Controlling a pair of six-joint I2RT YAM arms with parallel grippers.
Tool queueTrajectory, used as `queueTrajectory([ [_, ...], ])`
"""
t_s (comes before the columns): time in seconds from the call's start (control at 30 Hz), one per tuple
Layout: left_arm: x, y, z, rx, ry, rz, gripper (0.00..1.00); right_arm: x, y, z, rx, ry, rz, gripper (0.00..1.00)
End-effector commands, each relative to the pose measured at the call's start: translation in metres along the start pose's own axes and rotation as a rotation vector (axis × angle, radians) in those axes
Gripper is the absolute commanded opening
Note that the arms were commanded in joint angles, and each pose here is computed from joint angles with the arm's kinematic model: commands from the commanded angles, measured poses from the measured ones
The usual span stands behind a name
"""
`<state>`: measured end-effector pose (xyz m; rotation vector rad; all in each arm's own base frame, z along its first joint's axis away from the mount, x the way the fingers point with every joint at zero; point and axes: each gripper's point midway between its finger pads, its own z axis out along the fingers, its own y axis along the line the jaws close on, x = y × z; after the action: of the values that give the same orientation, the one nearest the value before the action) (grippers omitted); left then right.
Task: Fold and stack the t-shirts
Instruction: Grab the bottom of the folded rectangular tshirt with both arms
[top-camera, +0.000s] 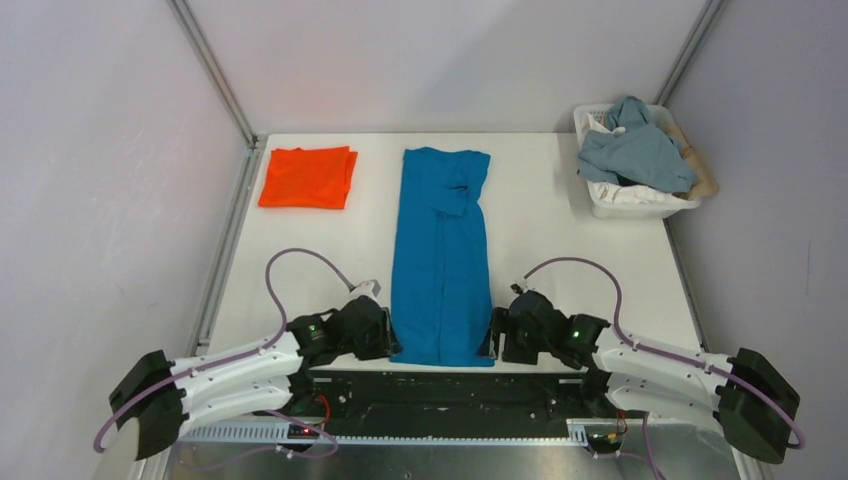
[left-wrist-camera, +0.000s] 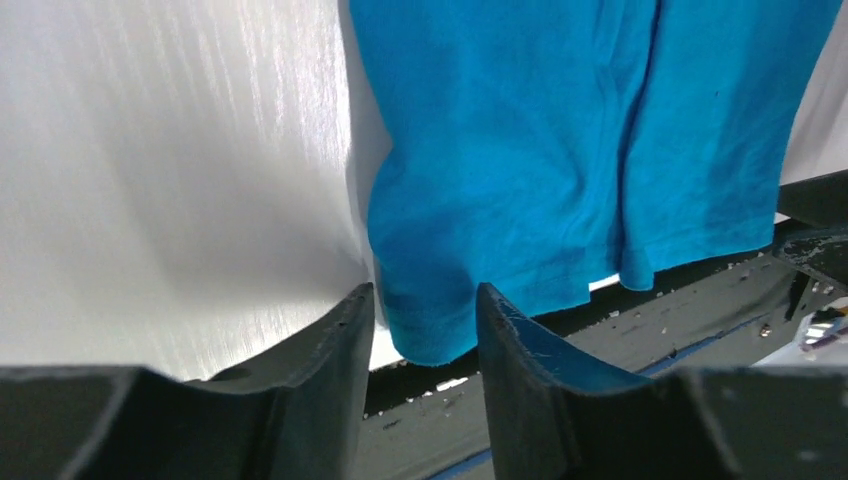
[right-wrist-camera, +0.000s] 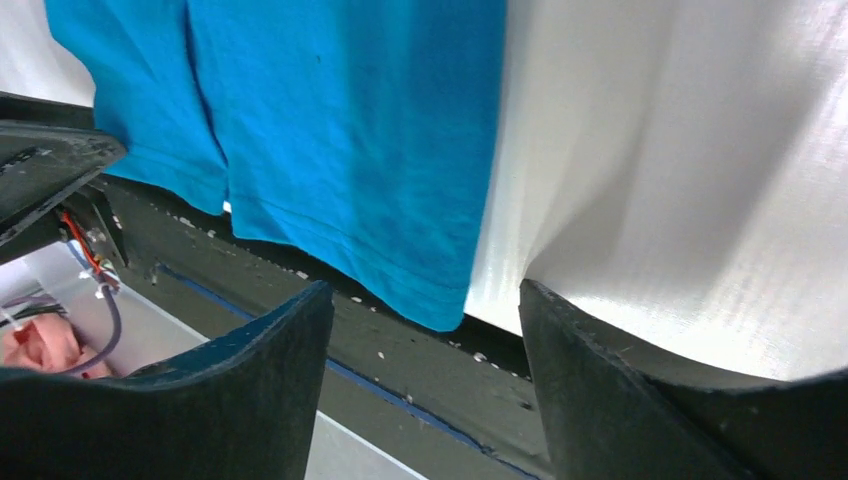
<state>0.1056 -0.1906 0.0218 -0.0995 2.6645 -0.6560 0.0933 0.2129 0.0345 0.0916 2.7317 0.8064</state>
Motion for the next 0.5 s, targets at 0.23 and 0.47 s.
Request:
queueTrajectory([
  [0.23, 0.007, -0.001, 0.006, 0.01, 0.037, -0.015, 0.12, 0.004, 0.006, 0.017, -0.039, -0.01, 0.025, 0.4],
  [0.47, 0.02, -0.007, 0.001, 0.061, 0.085, -0.029, 0.0, 0.025, 0.012, 0.014, -0.057, 0.034, -0.02, 0.15],
])
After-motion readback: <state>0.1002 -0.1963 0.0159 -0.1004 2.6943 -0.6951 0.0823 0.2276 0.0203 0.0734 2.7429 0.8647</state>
